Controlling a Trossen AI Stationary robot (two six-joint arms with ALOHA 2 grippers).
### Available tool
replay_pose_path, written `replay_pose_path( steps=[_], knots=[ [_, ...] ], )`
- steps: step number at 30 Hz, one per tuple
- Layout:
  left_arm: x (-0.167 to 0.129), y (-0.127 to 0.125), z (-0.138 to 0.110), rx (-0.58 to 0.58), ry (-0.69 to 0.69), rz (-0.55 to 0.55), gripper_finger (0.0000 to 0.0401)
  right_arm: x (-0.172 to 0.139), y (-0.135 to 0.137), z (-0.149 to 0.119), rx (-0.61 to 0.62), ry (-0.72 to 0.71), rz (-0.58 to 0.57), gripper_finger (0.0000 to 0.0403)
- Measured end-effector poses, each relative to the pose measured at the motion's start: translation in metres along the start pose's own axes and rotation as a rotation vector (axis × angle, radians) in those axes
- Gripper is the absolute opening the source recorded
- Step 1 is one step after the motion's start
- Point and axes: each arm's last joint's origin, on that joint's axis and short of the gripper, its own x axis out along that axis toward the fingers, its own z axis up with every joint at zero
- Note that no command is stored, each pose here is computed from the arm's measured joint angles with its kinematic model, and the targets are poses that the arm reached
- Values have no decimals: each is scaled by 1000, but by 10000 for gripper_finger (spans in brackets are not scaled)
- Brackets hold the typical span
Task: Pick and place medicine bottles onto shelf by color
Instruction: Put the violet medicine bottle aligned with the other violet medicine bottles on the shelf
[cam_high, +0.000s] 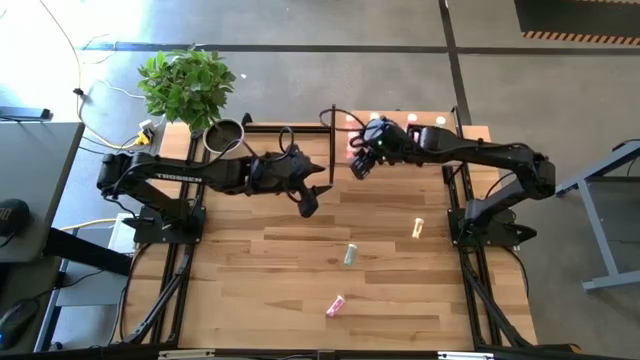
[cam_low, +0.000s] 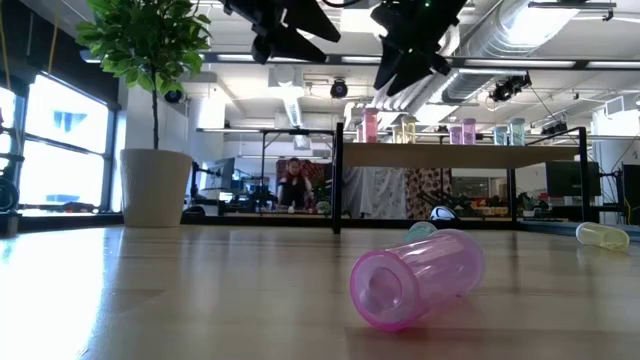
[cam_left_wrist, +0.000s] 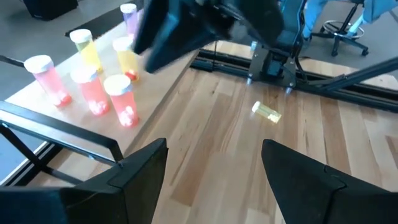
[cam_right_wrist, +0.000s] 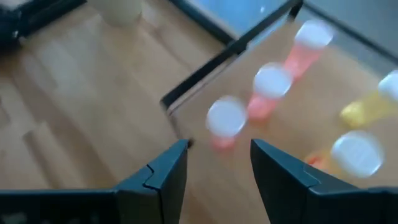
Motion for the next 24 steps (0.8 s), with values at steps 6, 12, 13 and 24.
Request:
replay_pose_path(
  steps=[6, 12, 13, 24],
  knots=[
    [-6, -5, -3, 18, 37, -16, 255, -9, 20, -22, 25, 125, 6, 167],
    [-10, -16, -7, -58, 68, -55, 255, -19, 35, -40, 80, 174, -50, 167],
    [-11, -18, -8, -75, 79, -75, 255, -20, 37, -42, 94, 181, -59, 167],
    [-27, -61, -21, -80, 149, -224, 255, -54, 43, -70, 185, 207, -200, 167]
  ],
)
